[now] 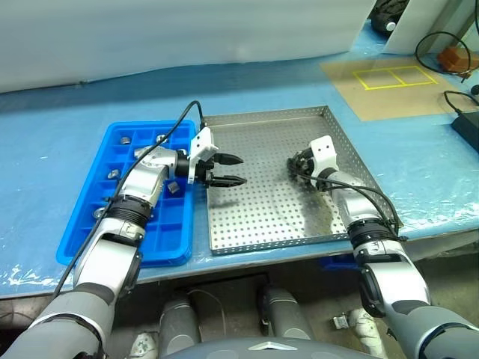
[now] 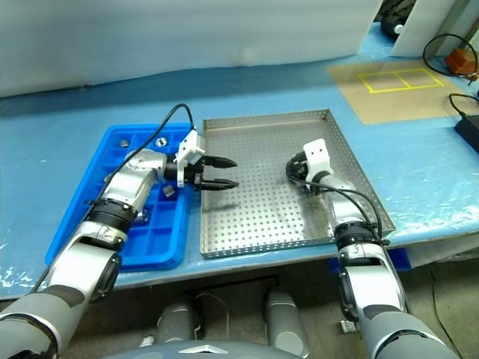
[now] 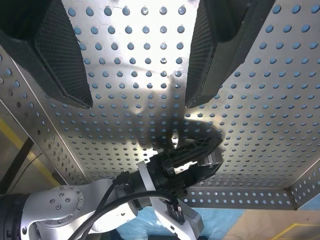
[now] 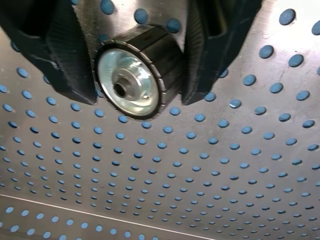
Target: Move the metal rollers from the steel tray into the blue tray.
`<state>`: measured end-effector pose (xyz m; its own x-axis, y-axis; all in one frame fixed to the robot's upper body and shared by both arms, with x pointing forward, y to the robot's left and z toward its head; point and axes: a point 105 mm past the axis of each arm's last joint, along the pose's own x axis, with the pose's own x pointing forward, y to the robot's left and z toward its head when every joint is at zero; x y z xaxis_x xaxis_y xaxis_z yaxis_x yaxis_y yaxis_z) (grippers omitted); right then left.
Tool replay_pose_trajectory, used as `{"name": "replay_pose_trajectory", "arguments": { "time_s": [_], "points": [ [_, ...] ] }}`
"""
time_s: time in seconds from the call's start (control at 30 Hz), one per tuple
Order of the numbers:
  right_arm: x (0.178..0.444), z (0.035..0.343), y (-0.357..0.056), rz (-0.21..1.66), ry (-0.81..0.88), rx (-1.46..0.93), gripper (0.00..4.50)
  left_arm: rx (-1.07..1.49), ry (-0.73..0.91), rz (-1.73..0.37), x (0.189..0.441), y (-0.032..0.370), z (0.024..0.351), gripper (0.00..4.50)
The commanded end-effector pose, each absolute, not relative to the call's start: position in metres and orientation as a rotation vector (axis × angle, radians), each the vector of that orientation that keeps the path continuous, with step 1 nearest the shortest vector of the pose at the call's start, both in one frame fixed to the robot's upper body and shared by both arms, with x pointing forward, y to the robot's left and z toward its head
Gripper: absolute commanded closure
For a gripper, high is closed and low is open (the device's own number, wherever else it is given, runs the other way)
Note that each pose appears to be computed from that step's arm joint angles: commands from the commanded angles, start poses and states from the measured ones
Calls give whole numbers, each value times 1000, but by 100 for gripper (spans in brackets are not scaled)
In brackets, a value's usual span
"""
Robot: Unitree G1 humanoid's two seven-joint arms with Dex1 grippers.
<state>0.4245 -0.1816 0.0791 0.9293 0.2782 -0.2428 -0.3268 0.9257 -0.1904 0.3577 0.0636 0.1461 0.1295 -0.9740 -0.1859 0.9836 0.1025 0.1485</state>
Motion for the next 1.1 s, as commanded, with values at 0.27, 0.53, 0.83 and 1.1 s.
{"name": "replay_pose_trajectory", "arguments": {
  "time_s": [0.27, 0.53, 0.83, 1.1],
  "points": [
    [418, 70, -178, 337, 234, -256, 268, 270, -5, -1431, 357, 68, 160, 138],
    [417, 139, -130, 520, 43, -273, 268, 305, 14, -1386, 351, 98, 167, 138],
    [386, 161, -56, 955, 1, -314, 268, 355, 42, -1252, 342, 138, 174, 138],
    [350, 153, 4, 1344, 24, -334, 268, 344, 105, -1095, 308, 178, 167, 138]
  ]
}}
